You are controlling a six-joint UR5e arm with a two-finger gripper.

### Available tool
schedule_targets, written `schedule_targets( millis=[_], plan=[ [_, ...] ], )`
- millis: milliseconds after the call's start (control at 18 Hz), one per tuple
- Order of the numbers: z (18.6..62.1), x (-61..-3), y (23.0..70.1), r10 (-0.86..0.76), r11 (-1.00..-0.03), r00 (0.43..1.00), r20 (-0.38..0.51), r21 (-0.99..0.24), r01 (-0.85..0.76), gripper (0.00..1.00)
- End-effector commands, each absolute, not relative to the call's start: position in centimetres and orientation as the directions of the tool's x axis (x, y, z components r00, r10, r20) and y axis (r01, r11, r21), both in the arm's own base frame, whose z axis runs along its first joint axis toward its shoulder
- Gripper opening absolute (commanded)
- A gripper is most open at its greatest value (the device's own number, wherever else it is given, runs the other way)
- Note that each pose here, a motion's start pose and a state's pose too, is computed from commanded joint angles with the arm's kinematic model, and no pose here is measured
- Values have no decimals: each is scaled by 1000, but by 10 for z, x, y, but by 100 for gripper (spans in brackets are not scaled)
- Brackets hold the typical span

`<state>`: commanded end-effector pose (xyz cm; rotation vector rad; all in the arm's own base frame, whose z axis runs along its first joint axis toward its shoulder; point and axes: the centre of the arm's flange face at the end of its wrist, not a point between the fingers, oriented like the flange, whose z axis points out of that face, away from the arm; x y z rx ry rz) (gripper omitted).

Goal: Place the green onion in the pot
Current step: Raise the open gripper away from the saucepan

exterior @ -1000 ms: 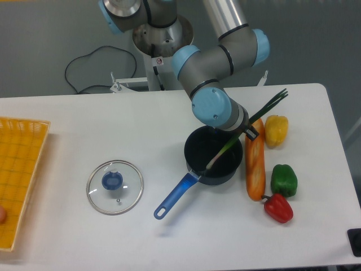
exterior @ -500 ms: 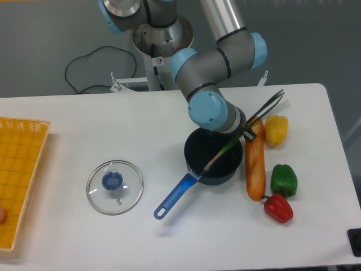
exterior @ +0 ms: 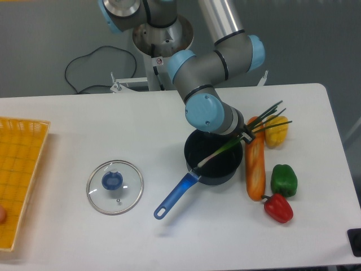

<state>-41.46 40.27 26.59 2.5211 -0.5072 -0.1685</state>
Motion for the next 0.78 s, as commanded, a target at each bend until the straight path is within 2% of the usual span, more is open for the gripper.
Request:
schedule_targets(
  millis=[111, 444, 500, 556, 611, 778],
  plan=[
    [267, -415, 402, -389, -775, 921, -14, 546, -319, 46],
    [276, -419, 403, -393, -779, 919, -23, 539, -320, 72],
    [281, -420, 405, -393, -786, 919, -31, 530, -318, 78],
    [286, -421, 405, -393, -789, 919, -39, 527, -315, 92],
    [290, -423, 405, -390, -795, 920, -48, 523, -309, 100],
    [300, -427, 410, -377, -826, 924, -64, 474, -304, 100]
  ],
)
